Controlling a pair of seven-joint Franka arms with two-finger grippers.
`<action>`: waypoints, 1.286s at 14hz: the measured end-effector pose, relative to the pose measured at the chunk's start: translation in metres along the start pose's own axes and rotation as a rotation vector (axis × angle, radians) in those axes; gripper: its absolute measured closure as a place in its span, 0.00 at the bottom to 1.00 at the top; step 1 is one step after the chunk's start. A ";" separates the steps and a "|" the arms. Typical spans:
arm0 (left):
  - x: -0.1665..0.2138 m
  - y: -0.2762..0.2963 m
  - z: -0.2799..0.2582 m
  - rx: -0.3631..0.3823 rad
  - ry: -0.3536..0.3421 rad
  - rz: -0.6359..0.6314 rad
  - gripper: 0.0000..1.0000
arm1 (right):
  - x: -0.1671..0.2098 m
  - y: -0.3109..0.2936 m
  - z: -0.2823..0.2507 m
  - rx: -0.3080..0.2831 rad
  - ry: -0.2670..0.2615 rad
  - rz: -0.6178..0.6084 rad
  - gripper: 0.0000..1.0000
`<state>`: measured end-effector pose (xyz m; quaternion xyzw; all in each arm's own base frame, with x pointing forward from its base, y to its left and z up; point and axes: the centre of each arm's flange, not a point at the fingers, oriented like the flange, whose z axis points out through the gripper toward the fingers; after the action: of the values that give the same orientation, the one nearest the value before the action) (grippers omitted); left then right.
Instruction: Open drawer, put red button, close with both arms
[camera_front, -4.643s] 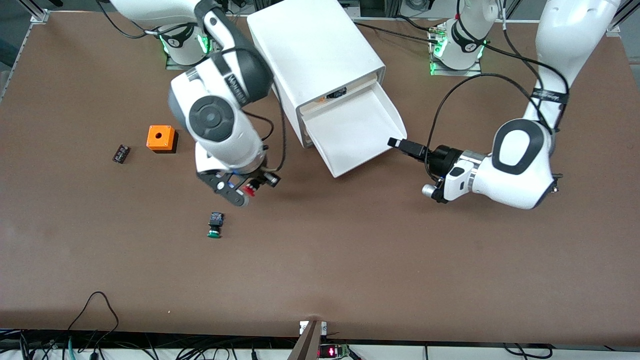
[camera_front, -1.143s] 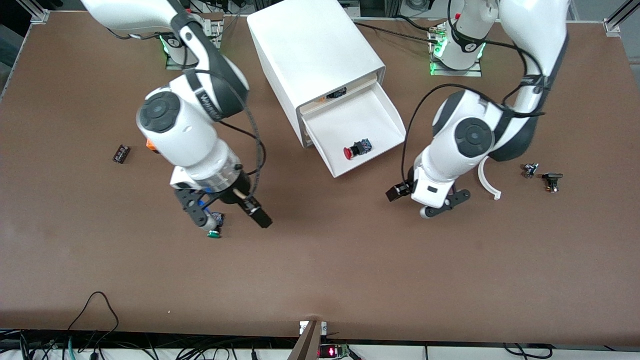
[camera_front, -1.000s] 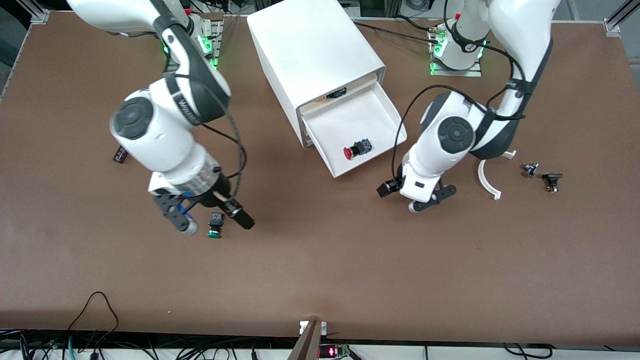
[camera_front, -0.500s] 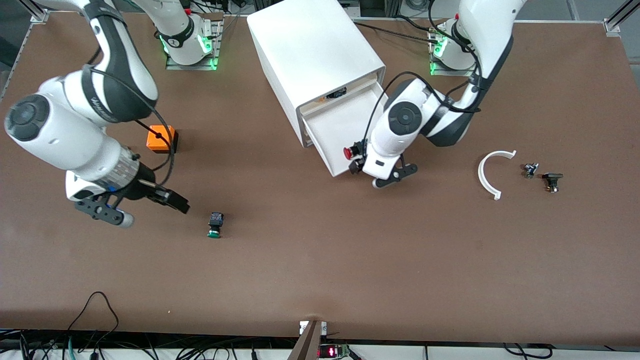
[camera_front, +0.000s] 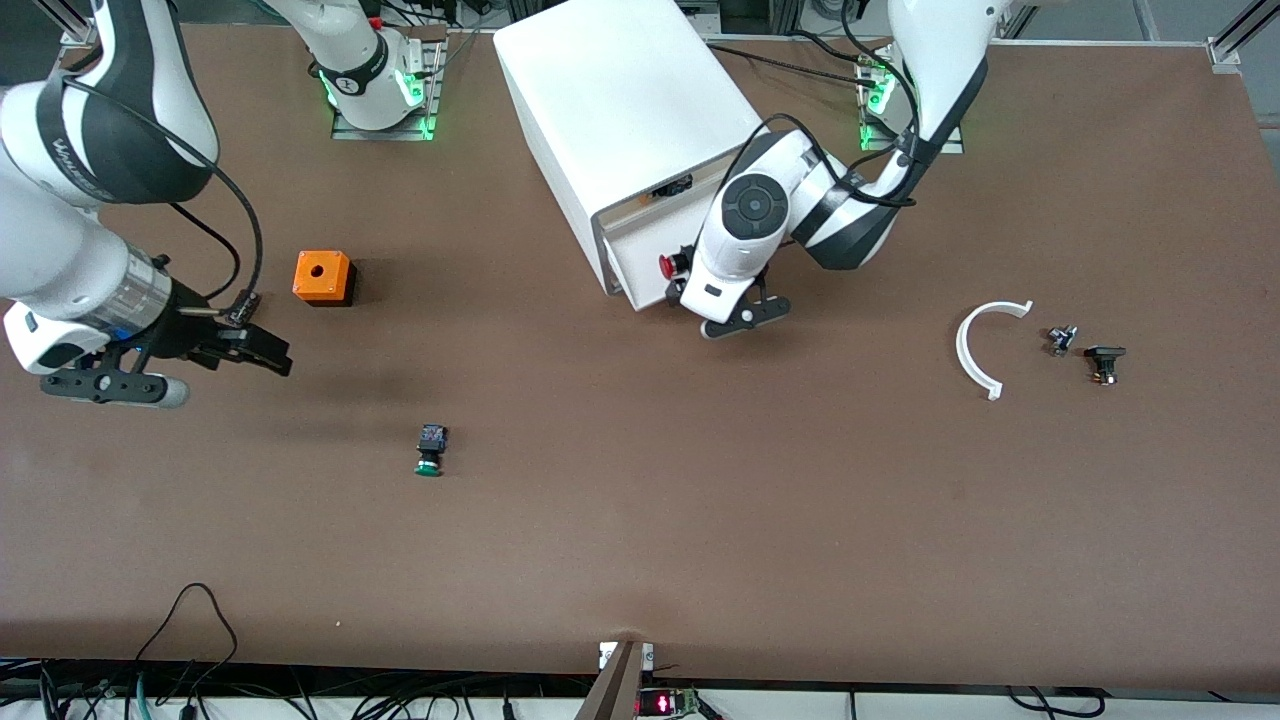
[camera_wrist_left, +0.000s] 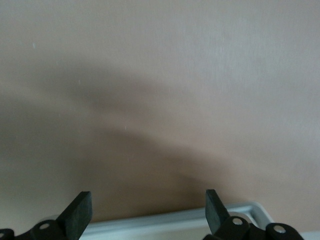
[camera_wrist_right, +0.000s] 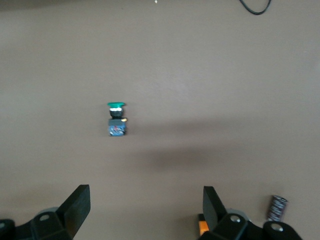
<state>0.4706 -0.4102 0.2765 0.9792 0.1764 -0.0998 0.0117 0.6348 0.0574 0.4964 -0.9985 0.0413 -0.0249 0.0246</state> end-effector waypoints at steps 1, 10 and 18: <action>-0.010 0.004 0.001 0.002 -0.020 0.002 0.00 | -0.003 0.003 -0.004 -0.026 -0.007 -0.011 0.00; -0.055 0.014 0.011 0.031 -0.164 -0.002 0.00 | -0.026 0.007 -0.043 -0.073 -0.037 -0.076 0.00; -0.060 0.017 0.015 0.034 -0.174 0.007 0.00 | -0.029 0.018 -0.056 -0.046 -0.048 -0.023 0.00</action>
<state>0.4189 -0.4478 0.2731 0.9675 0.1696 -0.1875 0.0107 0.6019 0.0395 0.5501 -0.9995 0.0299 -0.0001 0.0023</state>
